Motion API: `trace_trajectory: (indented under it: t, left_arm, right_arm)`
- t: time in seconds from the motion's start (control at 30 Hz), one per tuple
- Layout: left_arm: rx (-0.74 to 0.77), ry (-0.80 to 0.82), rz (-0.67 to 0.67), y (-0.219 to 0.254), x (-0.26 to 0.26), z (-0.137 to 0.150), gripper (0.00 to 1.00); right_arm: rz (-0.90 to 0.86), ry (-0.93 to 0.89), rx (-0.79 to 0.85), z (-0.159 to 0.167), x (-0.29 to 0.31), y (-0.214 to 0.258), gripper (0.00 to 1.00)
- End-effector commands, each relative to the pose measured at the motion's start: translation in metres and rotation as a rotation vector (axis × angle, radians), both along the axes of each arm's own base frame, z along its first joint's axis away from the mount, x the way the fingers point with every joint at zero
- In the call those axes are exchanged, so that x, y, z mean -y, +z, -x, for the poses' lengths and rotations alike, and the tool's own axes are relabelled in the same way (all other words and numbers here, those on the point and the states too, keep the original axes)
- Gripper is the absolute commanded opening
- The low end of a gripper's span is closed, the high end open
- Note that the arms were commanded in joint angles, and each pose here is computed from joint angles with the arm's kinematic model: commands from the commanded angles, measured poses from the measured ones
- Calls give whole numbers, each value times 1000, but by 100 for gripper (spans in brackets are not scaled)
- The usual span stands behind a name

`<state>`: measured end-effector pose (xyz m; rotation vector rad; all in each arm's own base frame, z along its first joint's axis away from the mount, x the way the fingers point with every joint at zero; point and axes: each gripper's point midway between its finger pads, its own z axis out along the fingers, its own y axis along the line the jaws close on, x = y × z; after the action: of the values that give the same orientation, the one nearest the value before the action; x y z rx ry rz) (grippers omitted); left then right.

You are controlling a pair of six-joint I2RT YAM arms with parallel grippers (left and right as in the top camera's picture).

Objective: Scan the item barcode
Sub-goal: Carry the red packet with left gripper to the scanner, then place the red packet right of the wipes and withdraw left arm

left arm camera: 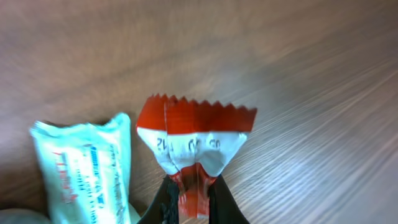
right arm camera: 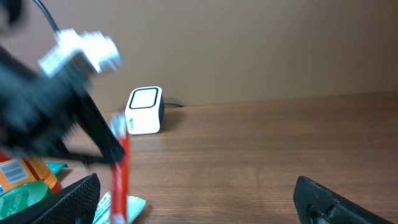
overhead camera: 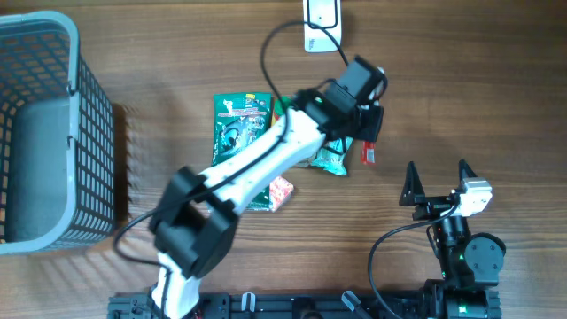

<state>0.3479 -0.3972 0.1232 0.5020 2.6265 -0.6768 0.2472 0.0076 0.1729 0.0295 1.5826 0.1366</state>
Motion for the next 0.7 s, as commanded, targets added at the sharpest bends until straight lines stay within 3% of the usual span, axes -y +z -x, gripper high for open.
trace_trajectory:
  t: [0.0, 0.1, 0.37, 0.57, 0.67]
  left_arm:
    - [-55, 0, -34, -32, 8, 6, 4]
    - [-90, 11, -63, -49, 8, 10, 4]
    - [-261, 480, -29, -58, -10, 2, 4]
    - [-262, 722, -33, -61, -29, -8, 4]
    - [-270, 744, -22, -60, -29, -9, 4]
  right_arm:
    - [-2, 4, 6, 0, -1, 1, 100]
    - [-2, 4, 6, 0, -1, 1, 100]
    - [-2, 4, 6, 0, -1, 1, 100]
    - [-2, 4, 6, 0, -1, 1, 100]
    - [-2, 4, 6, 0, -1, 1, 99]
